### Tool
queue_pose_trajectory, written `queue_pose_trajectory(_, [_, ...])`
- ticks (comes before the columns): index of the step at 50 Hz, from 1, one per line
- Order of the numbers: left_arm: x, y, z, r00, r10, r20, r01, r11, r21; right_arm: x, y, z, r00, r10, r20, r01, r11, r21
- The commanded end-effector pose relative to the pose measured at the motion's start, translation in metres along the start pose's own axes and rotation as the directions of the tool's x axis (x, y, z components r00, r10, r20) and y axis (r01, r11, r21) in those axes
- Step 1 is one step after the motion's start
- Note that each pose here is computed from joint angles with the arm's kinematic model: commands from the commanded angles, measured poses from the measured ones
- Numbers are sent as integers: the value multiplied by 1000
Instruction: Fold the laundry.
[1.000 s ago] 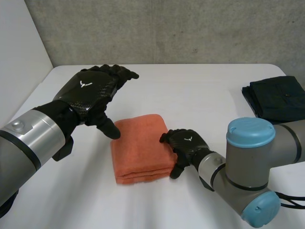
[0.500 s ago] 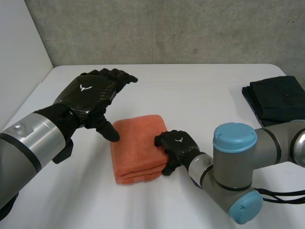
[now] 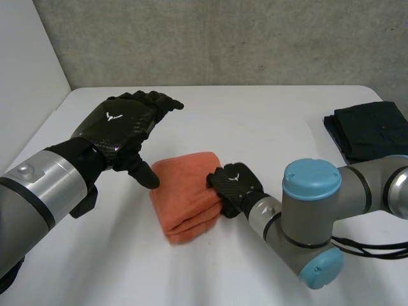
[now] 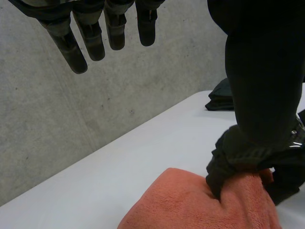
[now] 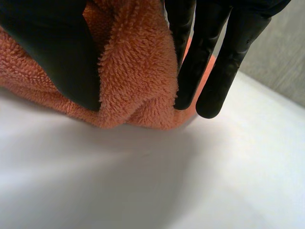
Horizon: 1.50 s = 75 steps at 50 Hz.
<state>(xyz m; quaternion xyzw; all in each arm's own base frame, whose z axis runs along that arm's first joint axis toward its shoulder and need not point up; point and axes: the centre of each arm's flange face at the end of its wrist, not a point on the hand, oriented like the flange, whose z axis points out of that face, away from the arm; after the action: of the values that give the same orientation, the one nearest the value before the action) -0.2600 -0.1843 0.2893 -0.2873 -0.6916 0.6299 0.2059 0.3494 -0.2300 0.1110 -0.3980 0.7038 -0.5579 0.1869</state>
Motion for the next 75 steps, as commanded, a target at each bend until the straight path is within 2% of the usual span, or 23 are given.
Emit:
queue_pose_trajectory(1, [-1,-4,1,1000,2,2,-2,1000,12,14,-31,12,969,-239,-58,244,965,101])
queue_pose_trajectory(3, [-1,-6,3,1000,4,2,-4,1000,18,19,-43,14,958,-274,-84,284,949,135])
queue_pose_trajectory(6, [0,-12,4,1000,7,-1,-6,999,38,52,-77,16,937,-291,-193,329,920,212])
queue_pose_trajectory(9, [1,-17,6,1000,8,-5,-7,999,51,120,-104,13,898,-271,-347,369,893,258])
queue_pose_trajectory(15, [5,-20,8,1000,5,-16,-4,998,60,219,-128,-1,824,-272,-497,456,839,297])
queue_pose_trajectory(19, [11,-19,7,999,3,-32,-2,998,58,311,-103,-19,769,-229,-597,446,862,243])
queue_pose_trajectory(22, [16,-18,8,999,6,-48,-3,999,53,349,-83,-30,749,-196,-633,414,884,217])
queue_pose_trajectory(25, [18,-17,9,998,6,-57,-3,999,52,387,-42,-40,750,-149,-645,339,923,181])
queue_pose_trajectory(27, [19,-17,9,998,6,-60,-3,999,51,405,-9,-47,768,-129,-628,282,948,150])
queue_pose_trajectory(31, [23,-18,9,997,7,-70,-3,999,53,419,40,-50,809,-98,-579,205,971,121])
queue_pose_trajectory(36, [30,-16,11,996,8,-94,-3,999,46,430,77,-55,832,-70,-550,152,983,105])
queue_pose_trajectory(41, [34,-16,12,996,11,-92,-6,999,46,436,90,-60,841,-57,-538,130,986,99])
queue_pose_trajectory(50, [37,-21,12,997,16,-79,-12,998,58,438,86,-64,856,-64,-512,143,983,116])
queue_pose_trajectory(61, [37,-18,14,997,15,-78,-11,999,50,446,34,-73,840,-70,-538,198,963,185])
queue_pose_trajectory(69, [37,-18,14,997,13,-76,-9,999,50,425,-49,-45,884,-3,-467,206,900,383])
queue_pose_trajectory(75, [37,-16,14,997,11,-77,-8,999,41,422,-69,-43,896,8,-444,206,878,433])
